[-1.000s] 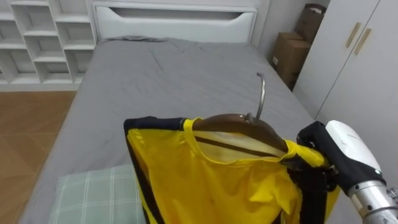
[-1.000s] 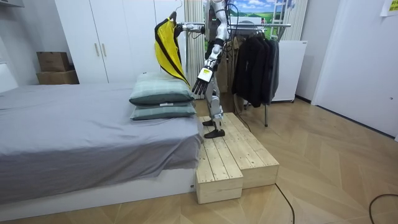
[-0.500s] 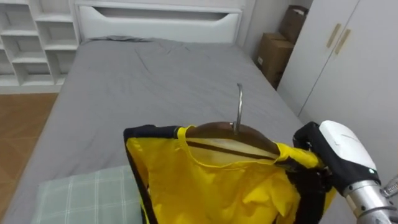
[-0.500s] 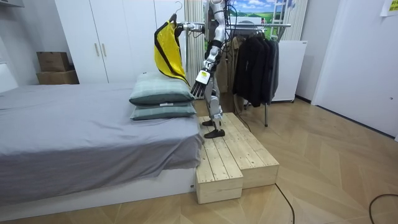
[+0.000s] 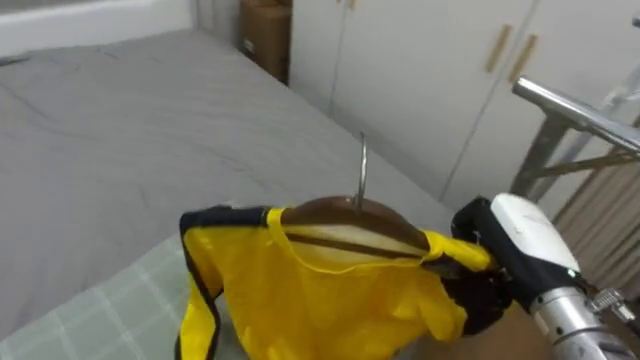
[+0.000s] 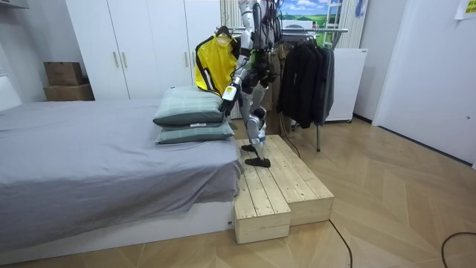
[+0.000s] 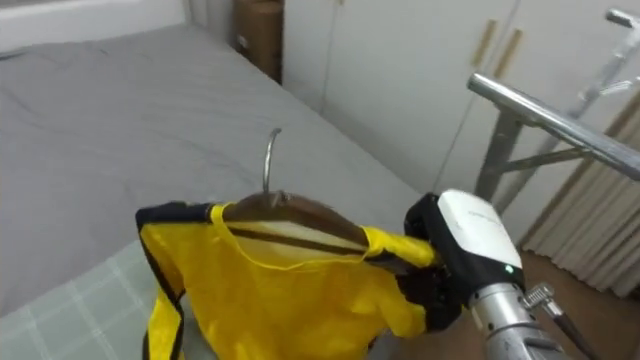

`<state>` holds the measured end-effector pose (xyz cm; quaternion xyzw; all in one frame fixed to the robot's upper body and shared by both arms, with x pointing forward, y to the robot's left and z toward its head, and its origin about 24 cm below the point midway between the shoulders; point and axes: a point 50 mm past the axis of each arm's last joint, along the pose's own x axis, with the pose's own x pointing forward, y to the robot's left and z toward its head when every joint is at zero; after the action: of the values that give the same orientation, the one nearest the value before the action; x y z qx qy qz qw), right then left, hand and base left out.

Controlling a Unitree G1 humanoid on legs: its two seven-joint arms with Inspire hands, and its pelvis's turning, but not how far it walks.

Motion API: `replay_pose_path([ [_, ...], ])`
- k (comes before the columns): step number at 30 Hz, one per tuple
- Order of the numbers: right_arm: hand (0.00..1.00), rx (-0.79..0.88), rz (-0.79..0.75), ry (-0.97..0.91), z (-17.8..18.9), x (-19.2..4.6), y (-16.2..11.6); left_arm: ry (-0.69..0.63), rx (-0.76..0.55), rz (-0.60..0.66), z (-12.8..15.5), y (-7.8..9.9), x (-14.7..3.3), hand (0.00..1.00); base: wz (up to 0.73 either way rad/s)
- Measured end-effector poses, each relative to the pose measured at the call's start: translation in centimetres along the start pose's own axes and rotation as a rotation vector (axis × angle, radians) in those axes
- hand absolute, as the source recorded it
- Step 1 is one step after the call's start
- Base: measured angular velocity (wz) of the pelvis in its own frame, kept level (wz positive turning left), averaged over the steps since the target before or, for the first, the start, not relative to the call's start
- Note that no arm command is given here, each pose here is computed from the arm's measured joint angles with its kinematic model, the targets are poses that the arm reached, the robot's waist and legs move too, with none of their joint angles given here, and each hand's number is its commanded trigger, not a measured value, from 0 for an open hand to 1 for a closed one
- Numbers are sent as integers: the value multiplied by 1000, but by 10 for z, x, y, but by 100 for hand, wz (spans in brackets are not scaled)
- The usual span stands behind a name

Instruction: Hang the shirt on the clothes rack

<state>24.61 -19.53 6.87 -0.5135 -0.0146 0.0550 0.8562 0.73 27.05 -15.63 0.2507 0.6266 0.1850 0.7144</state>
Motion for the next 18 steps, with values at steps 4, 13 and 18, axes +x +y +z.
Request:
replay_pose_path([
  [4, 100, -16, 40, 50, -9, 0, 13, 85, 0, -18, -12, -4, -1, 0, -139],
  [13, 100, 12, 160, 51, -2, 0, 45, 233, -28, 1, -31, 2, -2, 0, -73],
  [18, 100, 33, 152, 37, 3, 2, 46, 262, -6, 5, -34, 2, -3, 0, -21],
])
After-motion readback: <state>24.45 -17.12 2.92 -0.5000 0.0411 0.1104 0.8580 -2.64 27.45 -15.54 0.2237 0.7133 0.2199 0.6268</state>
